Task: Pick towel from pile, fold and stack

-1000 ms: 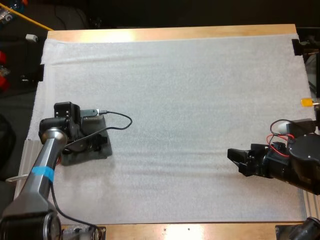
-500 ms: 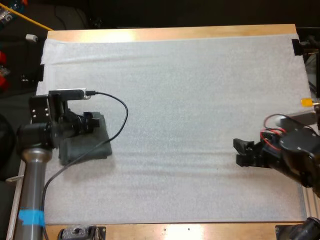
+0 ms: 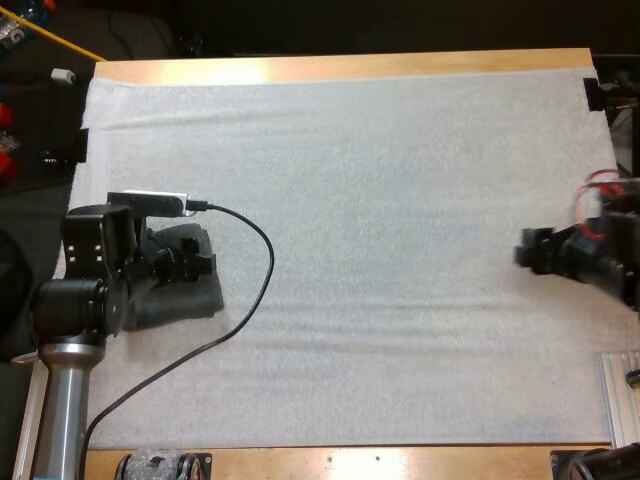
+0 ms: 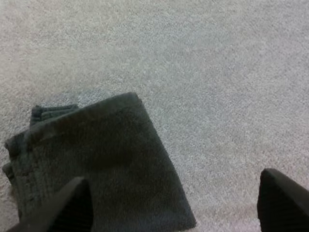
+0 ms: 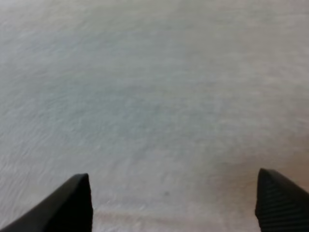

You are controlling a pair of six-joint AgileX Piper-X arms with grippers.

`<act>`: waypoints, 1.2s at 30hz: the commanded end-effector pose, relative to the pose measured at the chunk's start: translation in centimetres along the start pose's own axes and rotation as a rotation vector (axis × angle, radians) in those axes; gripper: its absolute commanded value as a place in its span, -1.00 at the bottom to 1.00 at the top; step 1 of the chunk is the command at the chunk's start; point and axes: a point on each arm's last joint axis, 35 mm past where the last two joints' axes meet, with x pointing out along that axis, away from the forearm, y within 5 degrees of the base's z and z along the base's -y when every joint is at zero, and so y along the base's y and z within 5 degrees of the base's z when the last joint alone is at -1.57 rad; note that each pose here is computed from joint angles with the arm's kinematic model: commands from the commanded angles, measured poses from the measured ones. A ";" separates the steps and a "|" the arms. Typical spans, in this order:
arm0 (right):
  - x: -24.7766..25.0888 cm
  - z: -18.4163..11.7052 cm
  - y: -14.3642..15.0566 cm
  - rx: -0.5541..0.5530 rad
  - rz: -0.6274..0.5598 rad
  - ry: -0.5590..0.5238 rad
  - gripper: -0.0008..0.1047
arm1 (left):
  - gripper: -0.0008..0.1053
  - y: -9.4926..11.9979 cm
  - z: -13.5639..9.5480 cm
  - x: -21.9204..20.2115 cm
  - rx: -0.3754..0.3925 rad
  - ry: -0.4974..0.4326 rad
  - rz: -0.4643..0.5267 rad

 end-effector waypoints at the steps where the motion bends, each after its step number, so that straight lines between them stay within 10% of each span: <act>1: -0.3 0.1 -1.0 0.020 -0.015 -0.014 0.29 | 0.29 -0.1 -0.1 -0.5 0.004 -0.006 -0.003; 11: -1.3 -0.8 -4.2 0.144 -0.136 -0.018 0.29 | 0.29 0.0 -1.1 -2.5 0.060 -0.023 0.041; 36: -14.5 -8.1 0.1 -0.030 -0.158 -0.365 0.29 | 0.29 0.3 -8.8 -14.4 0.080 -0.381 0.019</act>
